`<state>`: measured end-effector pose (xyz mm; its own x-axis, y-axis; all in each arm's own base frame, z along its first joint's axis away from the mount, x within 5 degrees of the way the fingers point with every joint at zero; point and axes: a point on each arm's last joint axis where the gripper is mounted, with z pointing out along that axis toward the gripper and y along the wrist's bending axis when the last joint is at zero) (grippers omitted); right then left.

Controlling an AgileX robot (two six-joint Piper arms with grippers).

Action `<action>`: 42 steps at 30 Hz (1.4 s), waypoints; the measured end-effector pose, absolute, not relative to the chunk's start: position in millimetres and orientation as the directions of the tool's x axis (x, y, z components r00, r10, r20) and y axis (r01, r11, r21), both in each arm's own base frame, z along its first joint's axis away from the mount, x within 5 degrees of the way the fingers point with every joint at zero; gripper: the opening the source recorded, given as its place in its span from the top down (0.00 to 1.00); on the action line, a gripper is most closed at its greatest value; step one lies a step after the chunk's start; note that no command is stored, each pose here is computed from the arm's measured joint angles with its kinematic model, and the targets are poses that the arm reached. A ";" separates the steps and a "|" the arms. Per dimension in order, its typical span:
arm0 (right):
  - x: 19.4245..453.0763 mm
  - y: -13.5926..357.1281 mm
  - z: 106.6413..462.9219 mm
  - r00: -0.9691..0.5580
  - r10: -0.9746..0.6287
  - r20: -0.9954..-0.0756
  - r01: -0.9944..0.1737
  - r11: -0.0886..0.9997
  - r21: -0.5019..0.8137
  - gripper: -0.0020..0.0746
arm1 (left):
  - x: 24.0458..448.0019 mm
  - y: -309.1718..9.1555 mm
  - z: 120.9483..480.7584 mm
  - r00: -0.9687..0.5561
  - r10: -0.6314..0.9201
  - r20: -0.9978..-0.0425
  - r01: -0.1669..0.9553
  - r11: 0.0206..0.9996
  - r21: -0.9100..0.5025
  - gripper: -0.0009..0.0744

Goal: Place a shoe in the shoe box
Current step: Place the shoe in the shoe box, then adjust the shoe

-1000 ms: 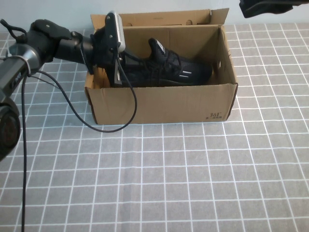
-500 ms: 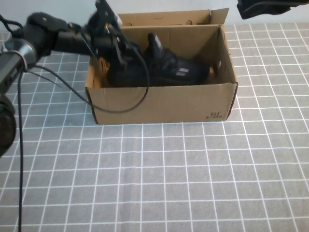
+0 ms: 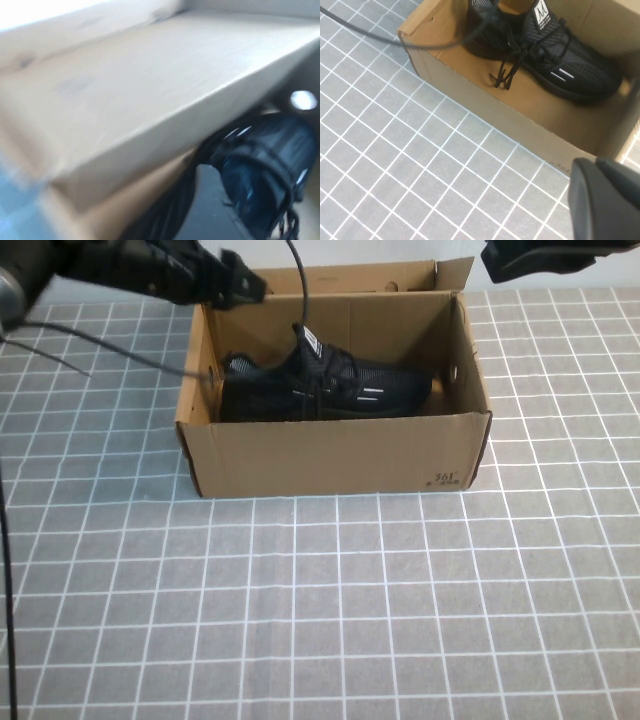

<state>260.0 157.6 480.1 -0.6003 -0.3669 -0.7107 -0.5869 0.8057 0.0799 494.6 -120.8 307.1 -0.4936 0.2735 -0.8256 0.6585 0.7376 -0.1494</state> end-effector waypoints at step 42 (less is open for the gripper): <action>262.1 155.7 479.1 -0.551 -0.438 -0.710 -0.621 0.784 -0.002 0.99 | 476.8 -180.0 275.0 -0.707 0.346 -0.617 0.304 0.936 0.176 0.48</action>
